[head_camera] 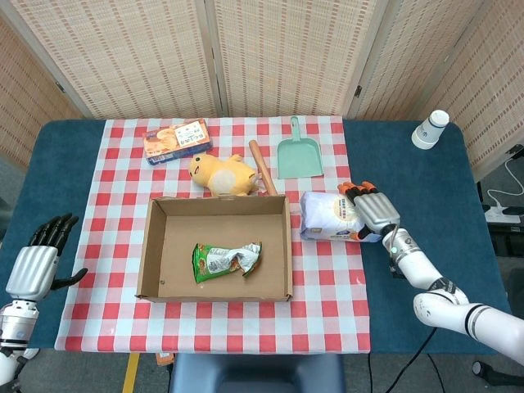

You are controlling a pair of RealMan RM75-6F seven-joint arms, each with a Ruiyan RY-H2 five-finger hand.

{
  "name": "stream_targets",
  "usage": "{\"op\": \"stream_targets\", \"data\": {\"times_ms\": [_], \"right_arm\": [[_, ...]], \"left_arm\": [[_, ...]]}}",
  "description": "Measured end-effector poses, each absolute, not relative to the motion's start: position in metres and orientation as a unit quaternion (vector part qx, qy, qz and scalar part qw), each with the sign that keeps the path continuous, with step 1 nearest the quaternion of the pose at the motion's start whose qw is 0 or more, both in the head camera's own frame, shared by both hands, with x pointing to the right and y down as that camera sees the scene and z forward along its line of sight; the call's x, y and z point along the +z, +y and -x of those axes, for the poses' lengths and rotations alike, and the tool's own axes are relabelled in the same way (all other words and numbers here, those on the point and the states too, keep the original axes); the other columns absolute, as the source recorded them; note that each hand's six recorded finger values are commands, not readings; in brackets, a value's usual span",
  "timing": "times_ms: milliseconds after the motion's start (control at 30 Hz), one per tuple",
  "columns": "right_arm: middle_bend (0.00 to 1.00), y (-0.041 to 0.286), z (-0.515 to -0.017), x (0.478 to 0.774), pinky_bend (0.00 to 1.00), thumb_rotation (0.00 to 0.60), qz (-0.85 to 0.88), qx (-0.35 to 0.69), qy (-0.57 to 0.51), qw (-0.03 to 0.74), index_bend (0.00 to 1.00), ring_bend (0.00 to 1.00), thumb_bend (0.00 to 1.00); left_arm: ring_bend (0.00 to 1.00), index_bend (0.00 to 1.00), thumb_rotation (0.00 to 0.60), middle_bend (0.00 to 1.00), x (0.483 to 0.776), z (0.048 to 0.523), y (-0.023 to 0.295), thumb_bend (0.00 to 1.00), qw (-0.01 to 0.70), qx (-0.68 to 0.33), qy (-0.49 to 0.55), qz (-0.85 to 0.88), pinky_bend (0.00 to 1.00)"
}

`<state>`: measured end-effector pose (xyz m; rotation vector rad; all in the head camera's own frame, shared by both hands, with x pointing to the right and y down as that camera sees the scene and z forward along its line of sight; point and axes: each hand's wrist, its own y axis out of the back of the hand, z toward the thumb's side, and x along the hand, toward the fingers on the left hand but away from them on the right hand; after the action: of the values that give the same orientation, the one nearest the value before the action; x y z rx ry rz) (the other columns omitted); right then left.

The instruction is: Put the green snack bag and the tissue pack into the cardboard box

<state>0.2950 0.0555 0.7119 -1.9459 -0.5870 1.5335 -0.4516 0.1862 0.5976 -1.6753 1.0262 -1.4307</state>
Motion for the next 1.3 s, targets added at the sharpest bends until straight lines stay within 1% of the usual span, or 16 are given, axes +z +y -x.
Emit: {"op": "stream_targets", "data": {"times_ms": [100,167,267,367,467,533,633,700,833,967,1100,1300], "right_arm": [[0.0,0.057,-0.295,0.714,0.05,0.6,0.733,0.577,-0.219,0.288,0.01,0.0,0.0],[0.0,0.057,-0.296,0.716,0.1,0.6,0.733,0.579,-0.217,0.285,0.05,0.0,0.0],[0.05,0.057,-0.297,0.717,0.17,0.6,0.731,0.578,-0.22,0.288,0.14,0.03,0.0],[0.12,0.055,-0.297,0.716,0.23,0.6,0.726,0.577,-0.23,0.295,0.26,0.09,0.0],[0.17,0.055,-0.298,0.716,0.3,0.6,0.721,0.576,-0.239,0.302,0.33,0.14,0.0],[0.2,0.055,-0.3,0.717,0.34,0.6,0.719,0.579,-0.24,0.302,0.38,0.18,0.03],[0.22,0.056,-0.302,0.718,0.37,0.6,0.717,0.584,-0.24,0.296,0.45,0.21,0.1],[0.25,0.057,-0.302,0.718,0.4,0.6,0.716,0.585,-0.24,0.296,0.5,0.24,0.12],[0.33,0.056,-0.302,0.716,0.5,0.6,0.714,0.582,-0.247,0.301,0.61,0.33,0.18],[0.36,0.055,-0.304,0.709,0.57,0.6,0.712,0.576,-0.256,0.309,0.66,0.4,0.21],[0.38,0.056,-0.308,0.7,0.59,0.6,0.708,0.573,-0.264,0.317,0.68,0.41,0.25],[0.38,0.058,-0.312,0.68,0.59,0.6,0.705,0.565,-0.273,0.33,0.68,0.41,0.25]], "left_arm": [[0.0,0.0,0.6,0.0,0.598,0.452,0.186,0.19,0.348,-0.552,0.396,0.646,0.1],[0.0,0.0,0.6,0.0,0.598,0.452,0.187,0.19,0.347,-0.553,0.396,0.646,0.1],[0.0,0.0,0.6,0.0,0.598,0.451,0.186,0.19,0.347,-0.553,0.396,0.646,0.1],[0.0,0.0,0.6,0.0,0.598,0.451,0.186,0.19,0.347,-0.553,0.396,0.646,0.1],[0.0,0.0,0.6,0.0,0.598,0.452,0.186,0.19,0.346,-0.553,0.396,0.646,0.1],[0.0,0.0,0.6,0.0,0.598,0.452,0.186,0.19,0.346,-0.553,0.397,0.646,0.1],[0.0,0.0,0.6,0.0,0.598,0.451,0.186,0.19,0.346,-0.553,0.396,0.646,0.1],[0.0,0.0,0.6,0.0,0.599,0.451,0.186,0.19,0.345,-0.553,0.395,0.647,0.1],[0.0,0.0,0.6,0.0,0.599,0.451,0.186,0.19,0.344,-0.554,0.394,0.648,0.1],[0.0,0.0,0.6,0.0,0.599,0.451,0.186,0.19,0.344,-0.552,0.396,0.649,0.1],[0.0,0.0,0.6,0.0,0.598,0.451,0.186,0.19,0.344,-0.55,0.397,0.649,0.1],[0.0,0.0,0.6,0.0,0.597,0.451,0.187,0.18,0.345,-0.549,0.396,0.651,0.1]]}}
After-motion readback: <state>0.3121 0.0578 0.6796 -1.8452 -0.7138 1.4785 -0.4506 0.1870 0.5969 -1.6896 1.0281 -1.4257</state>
